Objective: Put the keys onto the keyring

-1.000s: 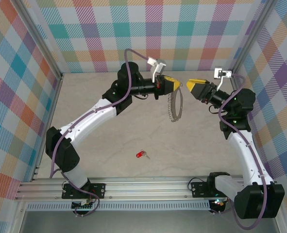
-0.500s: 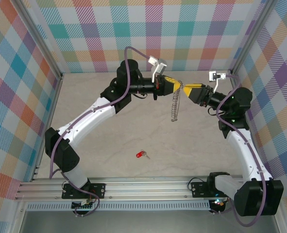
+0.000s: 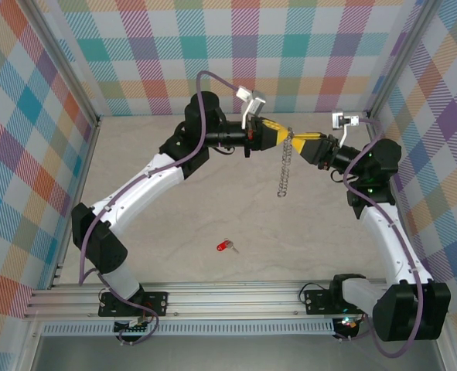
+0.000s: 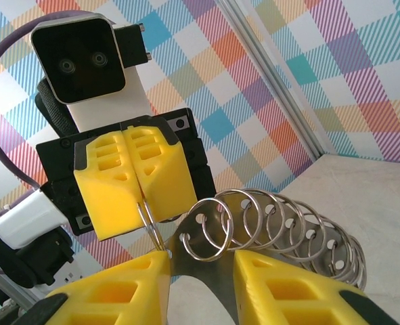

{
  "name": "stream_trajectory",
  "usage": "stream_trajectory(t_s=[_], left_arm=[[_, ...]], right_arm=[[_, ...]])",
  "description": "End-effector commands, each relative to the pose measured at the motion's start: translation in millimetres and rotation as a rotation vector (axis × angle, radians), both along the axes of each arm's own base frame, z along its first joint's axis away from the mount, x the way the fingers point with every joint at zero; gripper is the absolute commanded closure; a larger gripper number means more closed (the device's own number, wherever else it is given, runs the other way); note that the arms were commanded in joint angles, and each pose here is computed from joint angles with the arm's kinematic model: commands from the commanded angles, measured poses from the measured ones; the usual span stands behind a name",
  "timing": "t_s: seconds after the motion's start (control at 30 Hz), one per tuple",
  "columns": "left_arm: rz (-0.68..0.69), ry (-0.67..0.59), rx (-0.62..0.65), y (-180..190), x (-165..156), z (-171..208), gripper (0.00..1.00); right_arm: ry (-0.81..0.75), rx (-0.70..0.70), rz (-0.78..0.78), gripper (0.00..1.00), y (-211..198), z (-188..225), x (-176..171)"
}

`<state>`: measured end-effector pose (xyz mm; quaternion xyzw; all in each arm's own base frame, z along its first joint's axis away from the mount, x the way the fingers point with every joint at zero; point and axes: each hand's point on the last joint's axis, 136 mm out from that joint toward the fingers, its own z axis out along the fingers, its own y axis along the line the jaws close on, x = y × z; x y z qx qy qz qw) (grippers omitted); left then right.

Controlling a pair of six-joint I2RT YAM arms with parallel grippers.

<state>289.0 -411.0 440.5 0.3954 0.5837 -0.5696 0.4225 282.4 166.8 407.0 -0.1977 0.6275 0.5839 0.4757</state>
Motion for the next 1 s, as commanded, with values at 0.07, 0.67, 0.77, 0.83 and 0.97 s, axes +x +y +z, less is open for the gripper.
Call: stream_trajectory(t_s=[0.07,0.67,0.77,0.83,0.97], left_arm=[[-0.024,-0.044,-0.042,2,-3,19,1.0],[-0.052,-0.04,-0.042,1,-8,19,1.0],[-0.054,-0.036,-0.043,0,-7,18,1.0],[-0.058,-0.035,-0.043,0,-8,18,1.0],[-0.062,-0.032,-0.042,-2,-8,17,1.0]], right_arm=[[-0.08,-0.02,-0.07,0.7,-6,13,-12],[-0.122,-0.001,0.025,0.65,1,33,-22],[-0.13,0.0,0.036,0.65,2,34,-22],[-0.13,0.0,0.041,0.65,4,34,-22],[-0.13,0.0,0.052,0.68,6,34,-22]])
